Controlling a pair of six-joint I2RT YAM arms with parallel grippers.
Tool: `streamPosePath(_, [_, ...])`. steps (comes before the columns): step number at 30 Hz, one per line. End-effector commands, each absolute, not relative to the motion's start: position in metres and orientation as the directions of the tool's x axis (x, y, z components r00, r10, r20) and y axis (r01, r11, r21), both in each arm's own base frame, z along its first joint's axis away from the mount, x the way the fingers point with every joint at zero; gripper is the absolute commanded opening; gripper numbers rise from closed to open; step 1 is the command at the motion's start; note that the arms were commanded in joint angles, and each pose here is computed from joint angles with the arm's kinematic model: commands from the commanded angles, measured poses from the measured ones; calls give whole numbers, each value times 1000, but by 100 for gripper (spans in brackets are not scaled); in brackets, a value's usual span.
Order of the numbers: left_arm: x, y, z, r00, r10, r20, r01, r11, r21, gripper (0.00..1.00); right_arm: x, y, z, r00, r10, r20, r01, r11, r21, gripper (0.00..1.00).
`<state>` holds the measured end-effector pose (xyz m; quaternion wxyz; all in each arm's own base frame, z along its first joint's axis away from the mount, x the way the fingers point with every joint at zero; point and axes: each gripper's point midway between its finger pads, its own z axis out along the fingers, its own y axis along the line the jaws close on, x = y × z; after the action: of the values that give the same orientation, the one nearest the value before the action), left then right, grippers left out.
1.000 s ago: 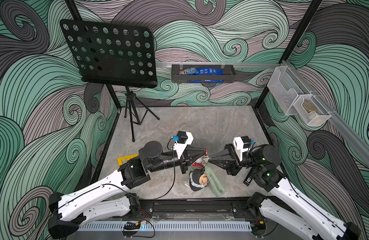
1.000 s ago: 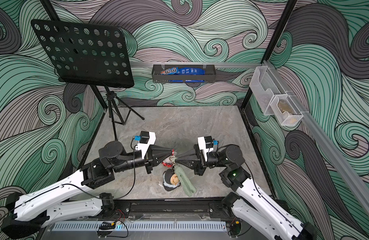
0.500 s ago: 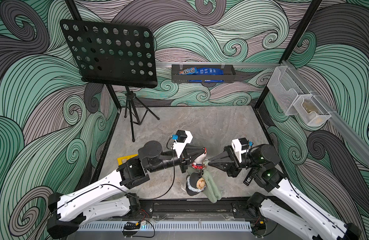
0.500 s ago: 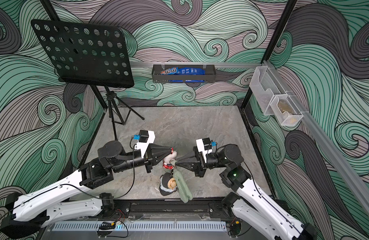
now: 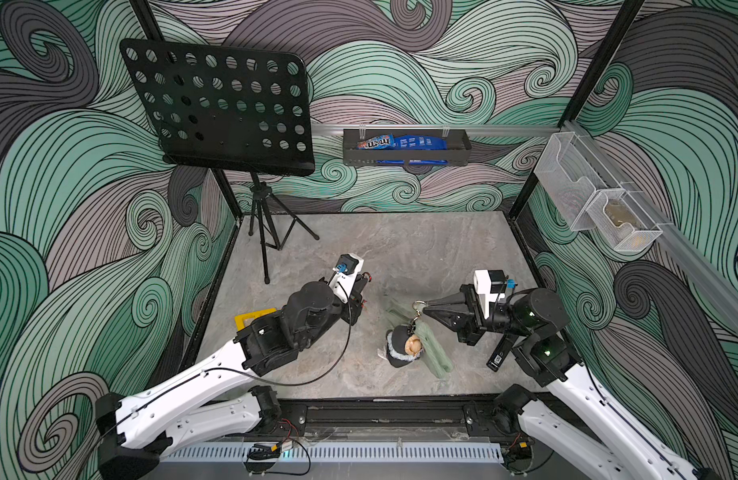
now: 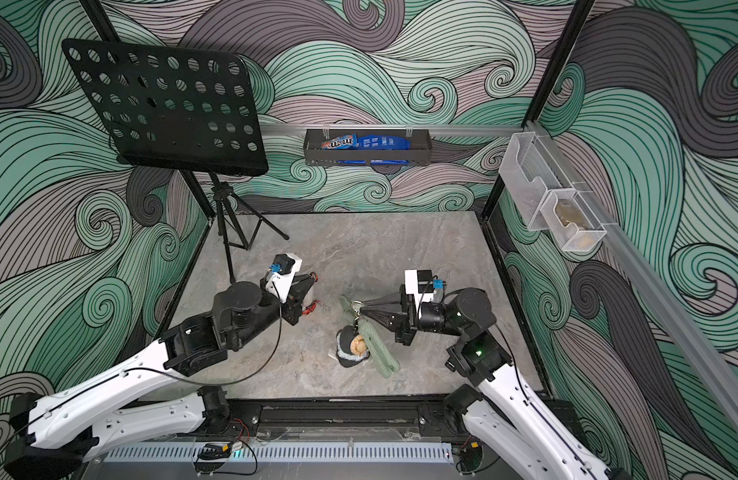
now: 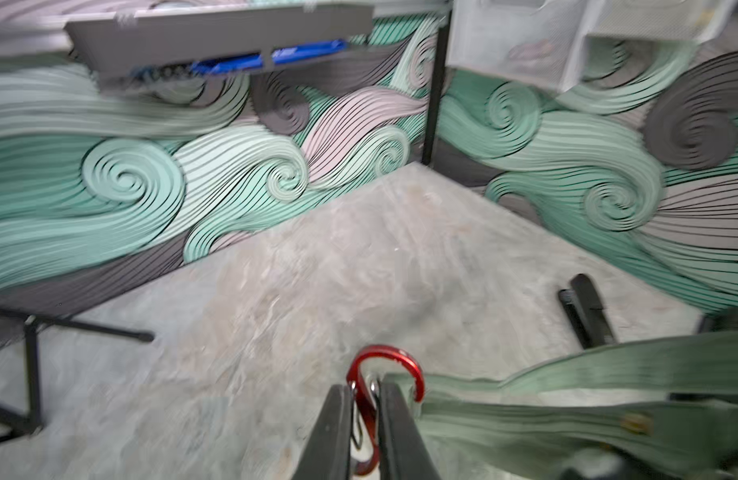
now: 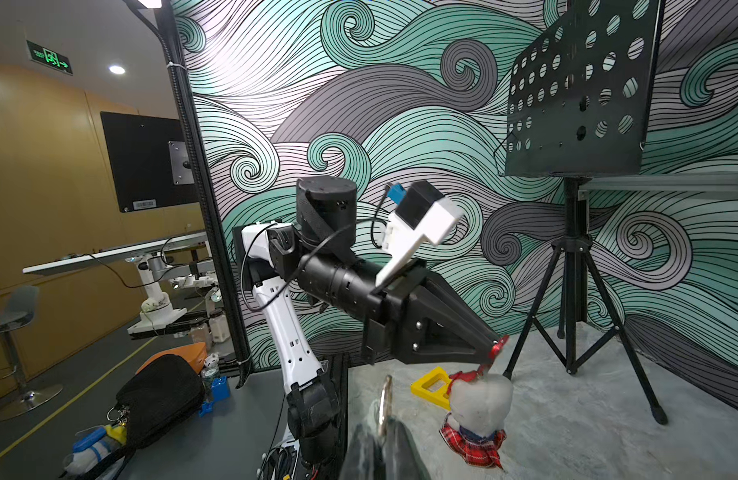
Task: Remove the decoration from the bag
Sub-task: Place the decoration item at the center of the board.
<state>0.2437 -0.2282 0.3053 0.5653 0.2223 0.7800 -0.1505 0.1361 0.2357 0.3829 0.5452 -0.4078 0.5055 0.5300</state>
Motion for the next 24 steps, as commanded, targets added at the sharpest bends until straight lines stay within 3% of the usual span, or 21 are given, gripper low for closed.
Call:
streamPosePath(1, [271,-192,255,-428,140,-893,324,946,-7,16,134,232,402,-17,194,-981,-991,124,42,0])
streamPosePath(5, [291,-169,206,-588,58,-807,181,981,-62,16,135,232,402,-19,188,-982,-991,124,43,0])
streamPosePath(13, [305,-142,140,-755,-32,-655,18,997,-69,17,137,231,400,-21,182,-983,-991,126,45,0])
streamPosePath(17, [307,-137,124,-792,-58,-608,-11,997,-80,33,138,230,399,-23,177,-984,-991,125,46,0])
streamPosePath(24, [308,-138,116,-810,-69,-583,-20,996,-90,34,138,229,397,-26,175,-984,-991,122,48,0])
